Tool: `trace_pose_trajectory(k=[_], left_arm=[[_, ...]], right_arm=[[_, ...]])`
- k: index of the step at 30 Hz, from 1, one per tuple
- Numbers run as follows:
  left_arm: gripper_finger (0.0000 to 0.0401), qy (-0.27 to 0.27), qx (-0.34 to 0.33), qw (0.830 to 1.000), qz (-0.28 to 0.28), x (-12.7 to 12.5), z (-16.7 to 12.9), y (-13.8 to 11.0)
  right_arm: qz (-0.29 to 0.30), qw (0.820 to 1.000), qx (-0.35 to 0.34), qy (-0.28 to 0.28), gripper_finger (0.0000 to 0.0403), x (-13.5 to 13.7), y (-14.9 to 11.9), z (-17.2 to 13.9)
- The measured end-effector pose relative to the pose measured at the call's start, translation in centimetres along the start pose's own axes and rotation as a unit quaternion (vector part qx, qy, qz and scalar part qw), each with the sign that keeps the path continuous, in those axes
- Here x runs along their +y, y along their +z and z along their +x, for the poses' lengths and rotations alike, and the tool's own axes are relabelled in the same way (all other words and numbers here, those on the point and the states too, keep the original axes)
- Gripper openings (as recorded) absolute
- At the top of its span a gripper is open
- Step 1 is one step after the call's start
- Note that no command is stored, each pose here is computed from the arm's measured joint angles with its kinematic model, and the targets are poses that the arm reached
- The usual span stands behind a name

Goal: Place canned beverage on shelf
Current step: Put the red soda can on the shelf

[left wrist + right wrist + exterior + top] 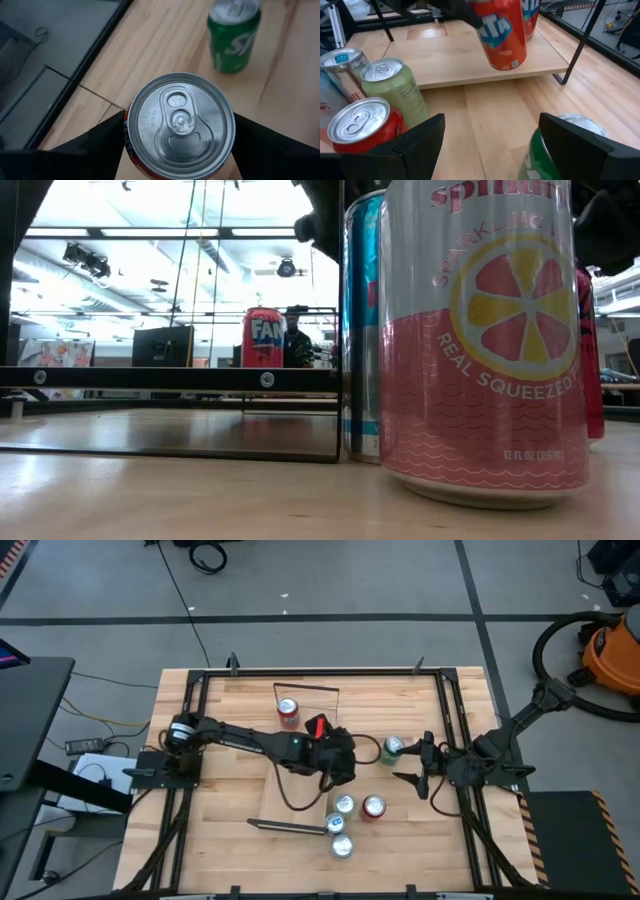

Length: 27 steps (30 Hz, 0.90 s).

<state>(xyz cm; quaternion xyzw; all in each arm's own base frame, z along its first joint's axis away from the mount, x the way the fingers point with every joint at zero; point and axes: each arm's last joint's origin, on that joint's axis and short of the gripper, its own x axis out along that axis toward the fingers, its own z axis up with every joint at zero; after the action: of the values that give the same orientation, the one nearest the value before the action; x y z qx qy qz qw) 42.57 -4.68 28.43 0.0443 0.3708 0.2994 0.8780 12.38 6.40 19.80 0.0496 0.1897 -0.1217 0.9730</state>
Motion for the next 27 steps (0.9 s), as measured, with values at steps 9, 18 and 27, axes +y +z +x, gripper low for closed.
trace_pose_trajectory(k=[9,18,27], left_arm=[[0.0307,0.045,-0.008,0.994,-0.101,3.4,-0.6,-1.0],[0.0307,0.074,0.048,0.968,-0.235,6.1,2.9,-2.9],[0.0307,0.086,0.044,0.945,-0.312,7.9,4.0,-2.5]], right_arm=[[-0.055,0.997,-0.047,-0.001,0.0334,0.8,0.9,-0.4],[-0.153,0.982,-0.107,0.043,0.0334,1.7,6.3,-2.2],[-0.178,0.981,-0.058,0.052,0.0334,0.5,9.5,-4.7]])
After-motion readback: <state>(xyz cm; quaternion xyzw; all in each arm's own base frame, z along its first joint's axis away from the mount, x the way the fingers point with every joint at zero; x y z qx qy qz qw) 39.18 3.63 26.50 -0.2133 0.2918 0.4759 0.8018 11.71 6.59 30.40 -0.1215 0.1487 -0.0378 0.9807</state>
